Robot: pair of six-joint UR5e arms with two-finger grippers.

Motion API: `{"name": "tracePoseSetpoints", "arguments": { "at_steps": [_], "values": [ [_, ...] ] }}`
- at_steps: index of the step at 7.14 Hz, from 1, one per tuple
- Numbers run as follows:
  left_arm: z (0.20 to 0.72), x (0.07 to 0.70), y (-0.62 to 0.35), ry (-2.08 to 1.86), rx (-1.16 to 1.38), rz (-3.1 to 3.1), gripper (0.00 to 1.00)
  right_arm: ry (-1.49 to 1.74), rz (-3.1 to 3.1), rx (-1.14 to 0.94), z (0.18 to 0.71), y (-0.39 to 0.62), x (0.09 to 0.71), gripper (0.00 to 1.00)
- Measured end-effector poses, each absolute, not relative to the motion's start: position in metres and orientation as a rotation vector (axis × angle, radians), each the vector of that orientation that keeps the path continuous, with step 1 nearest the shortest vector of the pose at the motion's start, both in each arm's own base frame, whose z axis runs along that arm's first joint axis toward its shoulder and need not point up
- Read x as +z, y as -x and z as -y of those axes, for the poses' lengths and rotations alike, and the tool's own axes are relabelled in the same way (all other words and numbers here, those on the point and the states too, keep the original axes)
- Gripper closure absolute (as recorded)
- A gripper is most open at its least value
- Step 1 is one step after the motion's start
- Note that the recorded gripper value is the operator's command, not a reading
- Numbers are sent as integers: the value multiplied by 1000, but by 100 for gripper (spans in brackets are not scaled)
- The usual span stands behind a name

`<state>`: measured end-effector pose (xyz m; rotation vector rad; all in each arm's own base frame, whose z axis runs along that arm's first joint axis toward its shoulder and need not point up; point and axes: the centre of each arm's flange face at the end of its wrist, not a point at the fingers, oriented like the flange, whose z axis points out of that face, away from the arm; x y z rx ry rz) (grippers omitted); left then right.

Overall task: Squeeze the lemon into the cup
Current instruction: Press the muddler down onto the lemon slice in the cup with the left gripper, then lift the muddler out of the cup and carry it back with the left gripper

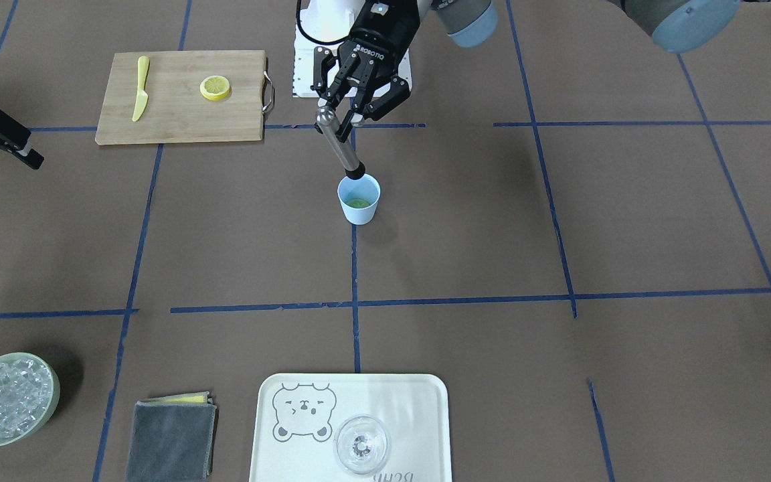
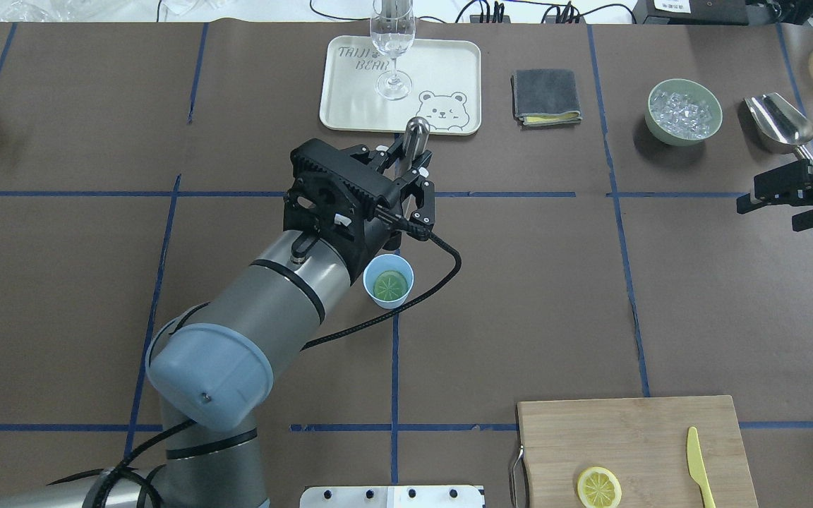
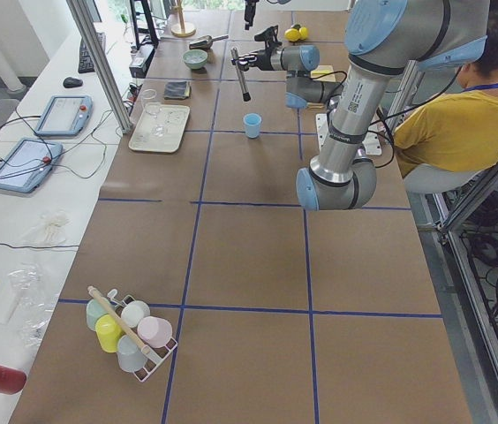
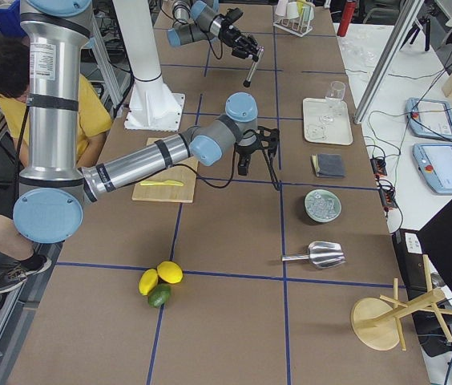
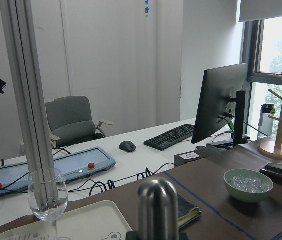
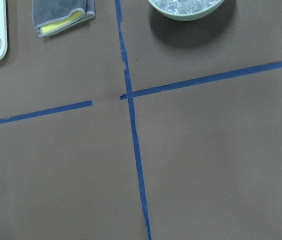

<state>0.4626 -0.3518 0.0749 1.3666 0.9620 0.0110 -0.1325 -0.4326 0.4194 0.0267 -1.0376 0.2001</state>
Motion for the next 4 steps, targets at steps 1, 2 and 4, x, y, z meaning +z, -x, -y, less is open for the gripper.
{"name": "tracePoseSetpoints", "arguments": {
  "at_steps": [1,2,4],
  "values": [
    [358,74,-455,-1323,39,-965,100,-25,1039,200,432,132,419,0],
    [364,81,-453,-1273,62,-972,100,-23,1040,202,432,132,419,0],
    [390,109,-430,-1119,191,-993,100,-21,1041,204,432,132,419,0]
  ]
}}
